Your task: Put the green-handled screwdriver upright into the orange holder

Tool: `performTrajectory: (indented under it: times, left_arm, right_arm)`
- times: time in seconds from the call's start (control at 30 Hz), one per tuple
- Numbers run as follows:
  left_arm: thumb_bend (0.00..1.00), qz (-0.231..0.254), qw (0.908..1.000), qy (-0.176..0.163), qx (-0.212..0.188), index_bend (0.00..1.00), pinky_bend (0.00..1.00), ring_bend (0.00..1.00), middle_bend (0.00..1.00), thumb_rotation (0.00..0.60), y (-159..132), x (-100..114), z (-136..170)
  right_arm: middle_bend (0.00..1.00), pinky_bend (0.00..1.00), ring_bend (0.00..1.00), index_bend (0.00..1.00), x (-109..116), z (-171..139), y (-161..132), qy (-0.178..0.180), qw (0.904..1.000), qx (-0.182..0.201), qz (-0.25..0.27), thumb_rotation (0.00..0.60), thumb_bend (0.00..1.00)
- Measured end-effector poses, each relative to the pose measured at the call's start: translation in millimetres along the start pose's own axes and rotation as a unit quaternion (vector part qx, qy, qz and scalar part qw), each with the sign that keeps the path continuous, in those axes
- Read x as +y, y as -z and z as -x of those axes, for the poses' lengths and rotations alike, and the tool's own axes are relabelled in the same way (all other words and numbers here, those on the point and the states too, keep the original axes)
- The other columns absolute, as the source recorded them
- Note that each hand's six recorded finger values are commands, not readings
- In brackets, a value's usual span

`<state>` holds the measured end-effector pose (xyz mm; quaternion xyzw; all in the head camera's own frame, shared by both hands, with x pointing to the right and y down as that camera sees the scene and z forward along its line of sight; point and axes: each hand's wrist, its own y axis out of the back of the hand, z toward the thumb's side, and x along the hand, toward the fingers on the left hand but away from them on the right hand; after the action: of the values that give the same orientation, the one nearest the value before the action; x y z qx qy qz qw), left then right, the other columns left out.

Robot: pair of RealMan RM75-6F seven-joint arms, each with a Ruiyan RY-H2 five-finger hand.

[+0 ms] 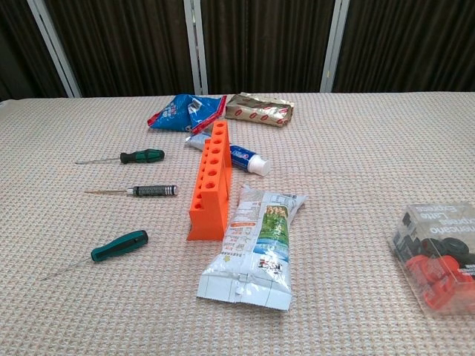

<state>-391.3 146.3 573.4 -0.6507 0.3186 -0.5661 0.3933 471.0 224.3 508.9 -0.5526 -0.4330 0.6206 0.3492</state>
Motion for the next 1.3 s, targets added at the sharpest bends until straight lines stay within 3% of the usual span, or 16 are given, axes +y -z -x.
performTrajectory:
  times: [0.13,0.27,0.4,0.63,0.77,1.03,1.23,1.3]
  left_arm:
    - [0.09,0.006,0.999,0.043,-0.007,0.3,0.0,0.0,0.09,0.563,-10,-10,-32]
    - [0.1,0.002,0.9979,0.063,-0.014,0.29,0.0,0.0,0.07,0.563,-21,-14,-68]
    - [0.27,-0.009,0.9978,0.065,-0.012,0.32,0.0,0.0,0.06,0.562,-30,-18,-106]
    - [0.38,-0.001,0.9973,0.074,-0.002,0.36,0.0,0.0,0.06,0.563,-63,-32,-171]
    - [0.38,-0.005,0.9967,0.081,0.001,0.37,0.0,0.0,0.06,0.563,-81,-42,-191]
    - [0.27,-0.005,0.9953,0.095,0.019,0.39,0.0,0.0,0.05,0.561,-107,-68,-211]
    - [0.27,-0.005,0.9949,0.095,0.035,0.41,0.0,0.0,0.06,0.562,-115,-81,-218]
    - [0.33,-0.007,0.9949,0.092,0.04,0.42,0.0,0.0,0.06,0.563,-115,-83,-220]
  right_arm:
    - [0.2,0.22,0.06,0.22,1,-1,0,0.001,1.0,-0.002,-0.002,0.6,0.0]
    - [0.2,0.22,0.06,0.22,1,-2,1,0.0,1.0,-0.006,-0.004,0.6,0.0]
    - [0.2,0.22,0.06,0.22,1,-1,1,-0.001,0.9999,-0.009,-0.006,0.6,0.0]
    - [0.2,0.22,0.06,0.22,1,-1,1,-0.004,0.9999,-0.013,-0.006,0.6,0.0]
    - [0.2,0.22,0.06,0.22,2,-2,3,-0.002,0.9999,-0.015,-0.007,0.6,0.0]
    - [0.2,0.22,0.06,0.22,7,-5,9,0.002,0.9996,-0.026,-0.009,0.6,0.0]
    - [0.2,0.22,0.06,0.22,9,-10,13,0.005,0.9994,-0.034,-0.01,0.6,0.0]
    - [0.2,0.22,0.06,0.22,10,-11,14,0.006,0.9993,-0.036,-0.01,0.6,0.0]
